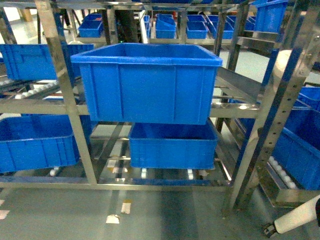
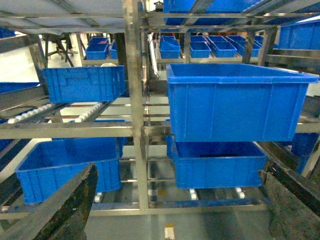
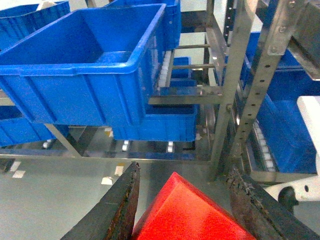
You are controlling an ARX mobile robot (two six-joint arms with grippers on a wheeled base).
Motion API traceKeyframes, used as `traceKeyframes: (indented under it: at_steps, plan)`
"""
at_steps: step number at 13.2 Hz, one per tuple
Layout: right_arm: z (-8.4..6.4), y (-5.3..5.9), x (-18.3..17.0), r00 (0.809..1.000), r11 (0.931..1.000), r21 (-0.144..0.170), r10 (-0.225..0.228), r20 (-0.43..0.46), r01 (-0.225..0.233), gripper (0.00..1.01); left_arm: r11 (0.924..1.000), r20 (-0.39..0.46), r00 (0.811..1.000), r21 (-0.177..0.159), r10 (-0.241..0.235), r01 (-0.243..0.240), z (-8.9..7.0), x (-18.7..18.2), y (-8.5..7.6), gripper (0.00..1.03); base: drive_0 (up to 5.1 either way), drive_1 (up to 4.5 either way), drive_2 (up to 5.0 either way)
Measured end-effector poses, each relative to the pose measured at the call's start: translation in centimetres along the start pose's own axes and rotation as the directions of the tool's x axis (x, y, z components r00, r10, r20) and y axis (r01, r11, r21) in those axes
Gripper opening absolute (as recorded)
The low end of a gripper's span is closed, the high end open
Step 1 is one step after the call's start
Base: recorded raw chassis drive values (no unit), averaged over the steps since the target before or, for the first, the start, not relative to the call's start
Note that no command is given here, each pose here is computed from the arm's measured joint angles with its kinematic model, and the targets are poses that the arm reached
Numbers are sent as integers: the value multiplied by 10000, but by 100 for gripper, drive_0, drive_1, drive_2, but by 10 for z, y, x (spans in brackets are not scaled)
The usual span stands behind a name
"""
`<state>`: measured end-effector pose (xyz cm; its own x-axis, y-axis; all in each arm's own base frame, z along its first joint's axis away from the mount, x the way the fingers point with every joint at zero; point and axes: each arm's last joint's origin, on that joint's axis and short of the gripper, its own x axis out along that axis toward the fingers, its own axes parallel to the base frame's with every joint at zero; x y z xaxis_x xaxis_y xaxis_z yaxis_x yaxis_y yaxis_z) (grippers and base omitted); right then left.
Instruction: Place magnetic block on left shelf second layer
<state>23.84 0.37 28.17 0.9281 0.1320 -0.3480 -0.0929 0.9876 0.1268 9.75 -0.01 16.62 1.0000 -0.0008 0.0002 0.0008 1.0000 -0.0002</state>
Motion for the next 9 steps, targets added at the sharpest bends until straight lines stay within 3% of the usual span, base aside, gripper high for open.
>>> traceKeyframes:
  at_steps: [9]
  plan:
    - [0, 0, 0, 10000, 10000, 6, -10, -33, 10, 46, 10000, -8, 10000, 0, 31, -31, 0, 0, 0, 98, -502, 236, 236]
